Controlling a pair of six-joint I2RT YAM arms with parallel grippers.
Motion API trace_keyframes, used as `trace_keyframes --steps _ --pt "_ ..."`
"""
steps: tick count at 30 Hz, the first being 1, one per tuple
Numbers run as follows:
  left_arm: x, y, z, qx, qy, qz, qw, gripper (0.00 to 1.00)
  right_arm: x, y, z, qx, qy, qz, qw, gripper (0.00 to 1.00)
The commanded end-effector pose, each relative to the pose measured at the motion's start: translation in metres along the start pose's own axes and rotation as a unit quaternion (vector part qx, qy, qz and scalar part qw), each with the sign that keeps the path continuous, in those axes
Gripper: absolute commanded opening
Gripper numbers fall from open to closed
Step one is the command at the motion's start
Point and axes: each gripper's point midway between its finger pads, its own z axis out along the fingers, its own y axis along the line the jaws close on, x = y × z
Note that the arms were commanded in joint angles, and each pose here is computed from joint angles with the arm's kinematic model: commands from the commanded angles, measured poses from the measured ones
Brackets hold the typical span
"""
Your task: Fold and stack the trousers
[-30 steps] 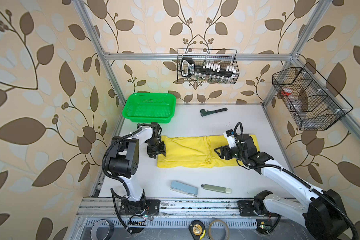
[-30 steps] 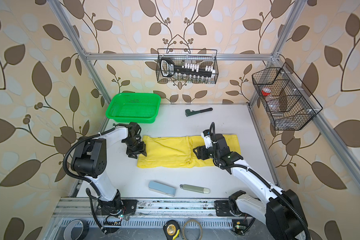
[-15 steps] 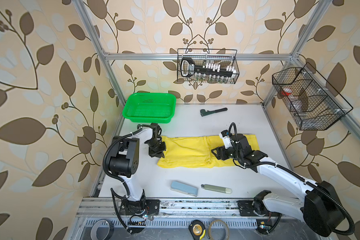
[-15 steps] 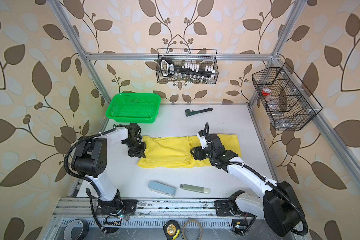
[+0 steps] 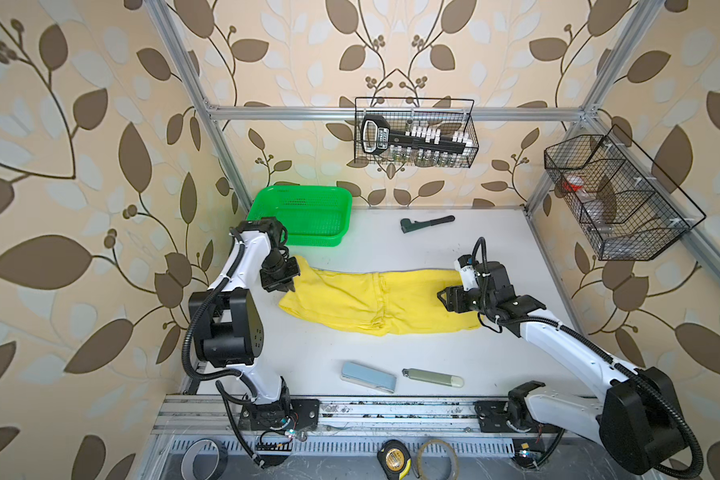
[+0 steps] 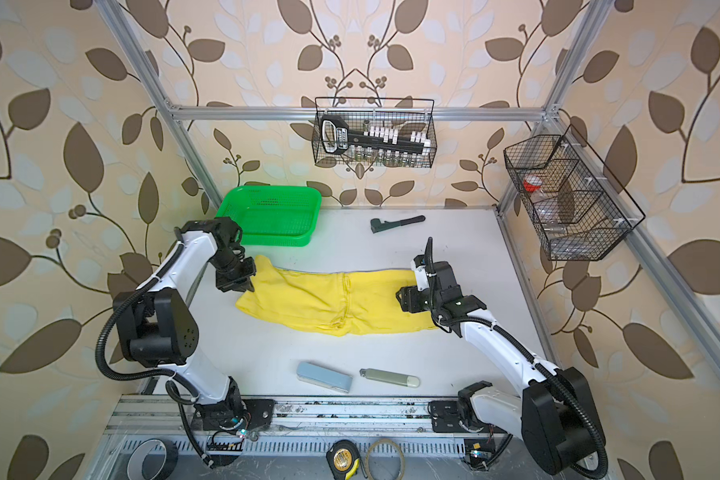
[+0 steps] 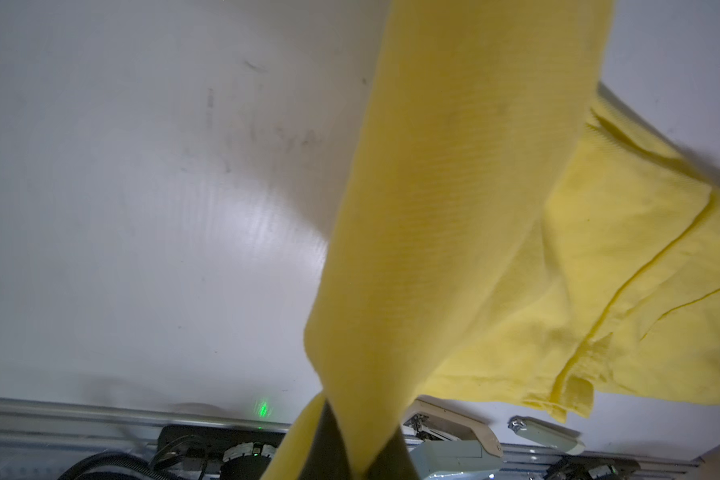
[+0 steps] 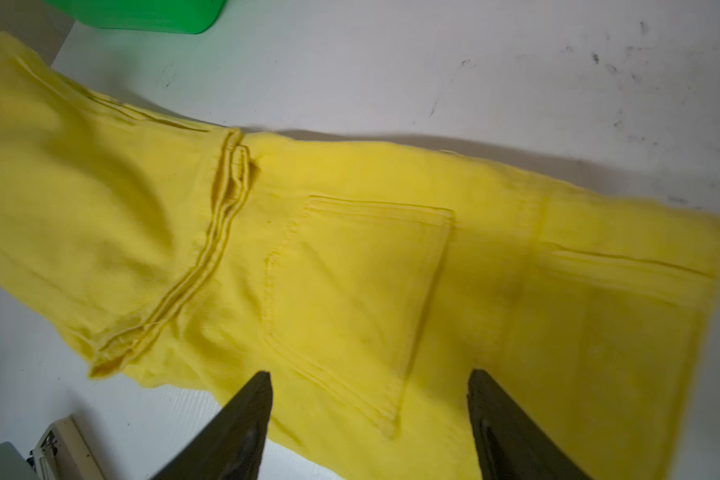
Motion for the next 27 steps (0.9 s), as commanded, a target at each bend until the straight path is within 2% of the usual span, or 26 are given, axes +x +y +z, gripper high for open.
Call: trace_keyframes --steps 1,3,4,7,11,15,20,25,27 --pt "-0.001 0.024 -0.046 -0.033 -0.042 -0.026 0.998 0.00 0.006 -0.007 -0.002 0.018 0.021 -0.002 1.000 0.74" --pt "-0.011 0.021 -0.061 -0.023 -0.072 -0.037 0.996 0.00 0.013 -0.008 0.002 0.018 0.031 0.008 0.999 0.74" --pt "-0.014 0.012 -0.067 0.002 -0.081 -0.039 0.996 0.00 0.016 -0.009 0.004 0.018 0.036 0.014 0.999 0.74" --pt "-0.016 -0.026 -0.082 0.102 -0.096 -0.041 0.989 0.00 0.024 -0.006 0.012 0.007 0.045 0.032 0.998 0.72" --pt "0.002 -0.082 -0.090 0.147 -0.102 -0.002 0.984 0.00 0.031 -0.001 0.024 -0.015 0.054 0.055 0.997 0.68" --pt "0.023 -0.134 -0.089 0.188 -0.104 0.019 0.976 0.00 0.039 0.001 0.036 -0.020 0.069 0.072 0.995 0.59" --pt "0.055 -0.202 -0.080 0.229 -0.100 0.054 0.967 0.00 0.049 -0.005 0.048 -0.010 0.082 0.084 0.993 0.40" --pt "0.086 -0.267 -0.056 0.247 -0.091 0.092 0.960 0.00 0.062 -0.008 0.058 -0.010 0.094 0.087 0.992 0.30" --pt "0.099 -0.292 -0.045 0.254 -0.081 0.111 0.958 0.00 0.065 -0.008 0.061 -0.010 0.098 0.089 0.991 0.28"
